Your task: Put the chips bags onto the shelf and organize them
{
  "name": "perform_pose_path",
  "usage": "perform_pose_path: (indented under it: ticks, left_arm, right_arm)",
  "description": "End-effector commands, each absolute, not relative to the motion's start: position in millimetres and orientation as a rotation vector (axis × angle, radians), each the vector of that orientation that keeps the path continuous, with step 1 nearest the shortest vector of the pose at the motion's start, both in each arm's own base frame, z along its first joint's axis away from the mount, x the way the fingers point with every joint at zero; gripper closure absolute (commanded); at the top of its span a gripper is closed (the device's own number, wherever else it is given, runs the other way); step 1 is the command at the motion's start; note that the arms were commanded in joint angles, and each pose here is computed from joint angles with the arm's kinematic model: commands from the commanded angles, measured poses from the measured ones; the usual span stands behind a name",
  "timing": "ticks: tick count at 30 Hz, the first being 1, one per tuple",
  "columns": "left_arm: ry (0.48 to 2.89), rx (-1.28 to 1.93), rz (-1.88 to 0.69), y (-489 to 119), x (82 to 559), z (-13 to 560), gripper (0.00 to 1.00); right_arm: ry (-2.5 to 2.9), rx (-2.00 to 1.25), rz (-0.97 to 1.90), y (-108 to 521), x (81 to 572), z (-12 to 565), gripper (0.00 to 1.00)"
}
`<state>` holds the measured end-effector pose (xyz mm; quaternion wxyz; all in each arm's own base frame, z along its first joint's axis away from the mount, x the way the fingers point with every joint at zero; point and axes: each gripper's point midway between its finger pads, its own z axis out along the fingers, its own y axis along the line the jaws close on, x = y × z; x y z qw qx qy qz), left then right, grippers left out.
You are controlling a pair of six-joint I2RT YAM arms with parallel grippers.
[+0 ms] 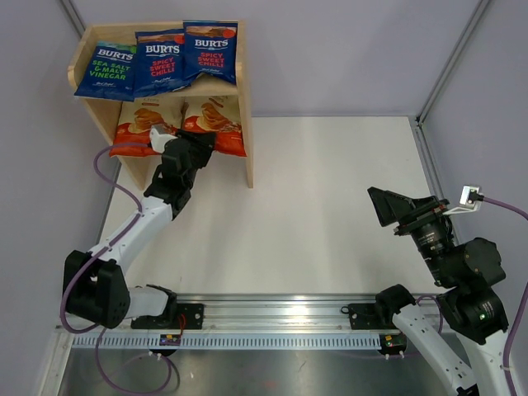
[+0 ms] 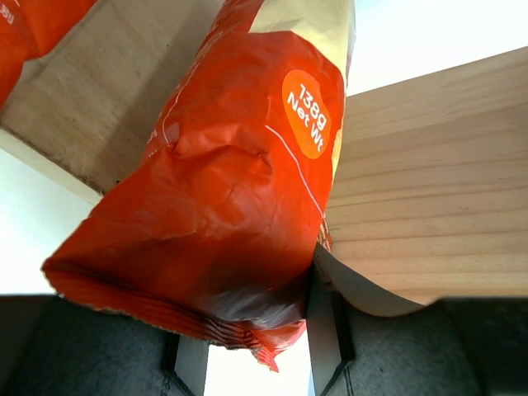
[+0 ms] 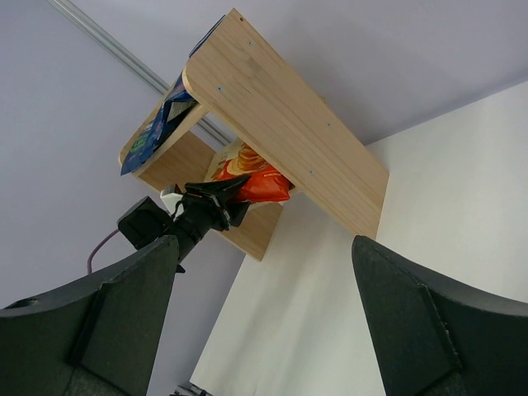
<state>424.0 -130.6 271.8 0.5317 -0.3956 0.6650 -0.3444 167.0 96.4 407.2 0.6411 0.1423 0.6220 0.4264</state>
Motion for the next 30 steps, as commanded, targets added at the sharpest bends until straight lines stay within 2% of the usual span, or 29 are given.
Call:
perform_pose_path:
  ticks: [1,13,17,19,24,26,30]
  left_arm:
    - [1.557,-0.888,-0.934,-144,429,304,0.69]
    - [1.687,-0.886,-0.900,-142,440,286,0.58]
    - [1.700,-0.873,-0.887,-140,436,288,0.41]
    - [1.713,-0.854,-0.896,-142,432,288,0.37]
    - [1.734,-0.829,-0.852,-135,414,288,0.09]
    - [1.743,-0.812,-0.827,-131,407,287,0.02]
    - [1.713,-0.762,-0.825,-125,388,306,0.01]
  right_arm:
    - [1.382,0.318,1.004,96,160,420,0.07]
    - [1.385,0.325,1.023,99,163,415,0.07]
    - [1.389,0.322,1.021,99,163,415,0.07]
    - [1.388,0.323,1.016,98,162,415,0.07]
    - [1.404,0.315,0.991,98,165,412,0.07]
    - [1.457,0.297,0.960,103,173,403,0.07]
    - [1.626,0.179,0.870,120,193,381,0.04]
